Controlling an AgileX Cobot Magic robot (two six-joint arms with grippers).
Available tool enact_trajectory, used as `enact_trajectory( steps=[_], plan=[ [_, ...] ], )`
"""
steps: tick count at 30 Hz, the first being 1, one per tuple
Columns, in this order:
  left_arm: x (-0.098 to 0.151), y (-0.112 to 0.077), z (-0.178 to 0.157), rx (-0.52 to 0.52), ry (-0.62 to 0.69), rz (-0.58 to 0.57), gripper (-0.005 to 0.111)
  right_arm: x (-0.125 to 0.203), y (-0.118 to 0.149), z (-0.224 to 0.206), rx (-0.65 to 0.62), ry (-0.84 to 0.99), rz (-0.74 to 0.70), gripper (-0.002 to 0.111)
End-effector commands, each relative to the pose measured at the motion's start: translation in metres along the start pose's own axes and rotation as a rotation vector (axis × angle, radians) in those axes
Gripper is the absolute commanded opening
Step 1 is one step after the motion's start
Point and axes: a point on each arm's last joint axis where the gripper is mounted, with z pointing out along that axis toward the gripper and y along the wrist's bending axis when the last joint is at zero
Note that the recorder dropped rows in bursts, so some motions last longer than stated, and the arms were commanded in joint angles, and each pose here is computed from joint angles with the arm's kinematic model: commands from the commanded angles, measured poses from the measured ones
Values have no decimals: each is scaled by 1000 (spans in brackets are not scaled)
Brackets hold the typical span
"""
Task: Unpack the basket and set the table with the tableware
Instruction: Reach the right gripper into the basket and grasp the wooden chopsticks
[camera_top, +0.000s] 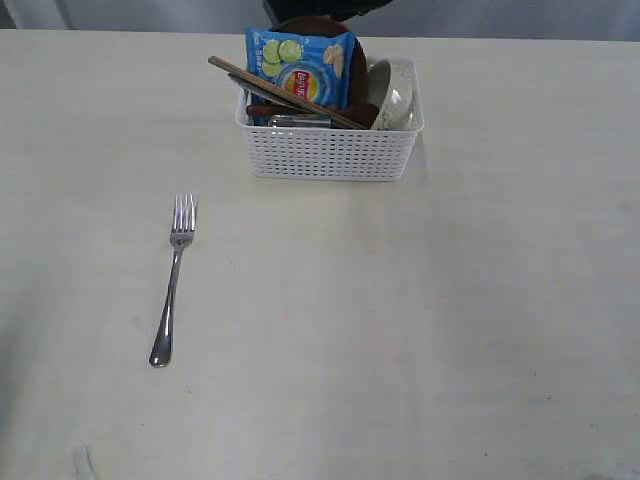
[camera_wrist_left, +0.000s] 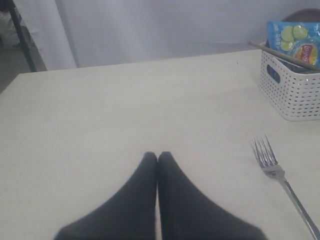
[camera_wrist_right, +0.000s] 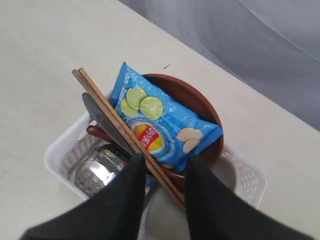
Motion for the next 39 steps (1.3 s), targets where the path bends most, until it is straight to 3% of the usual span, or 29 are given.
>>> enact_trajectory(
  steps=[1, 5, 10, 16, 20, 26, 39],
  plan=[
    [1, 0, 0, 4, -1, 2, 0, 9, -4, 26, -39, 10, -121, 26],
    [1, 0, 0, 4, -1, 2, 0, 21, 5, 52, -83, 49, -210, 26],
    [1, 0, 0, 4, -1, 2, 0, 32, 12, 70, -132, 134, -186, 27],
    [1, 0, 0, 4, -1, 2, 0, 21, 12, 82, -129, 149, -181, 56],
    [1, 0, 0, 4, -1, 2, 0, 4, 12, 90, -136, 158, -89, 56],
    [1, 0, 0, 4, -1, 2, 0, -7, 14, 115, -145, 177, -144, 56],
    [1, 0, 0, 4, -1, 2, 0, 27, 32, 172, -211, 274, -192, 56]
  ],
)
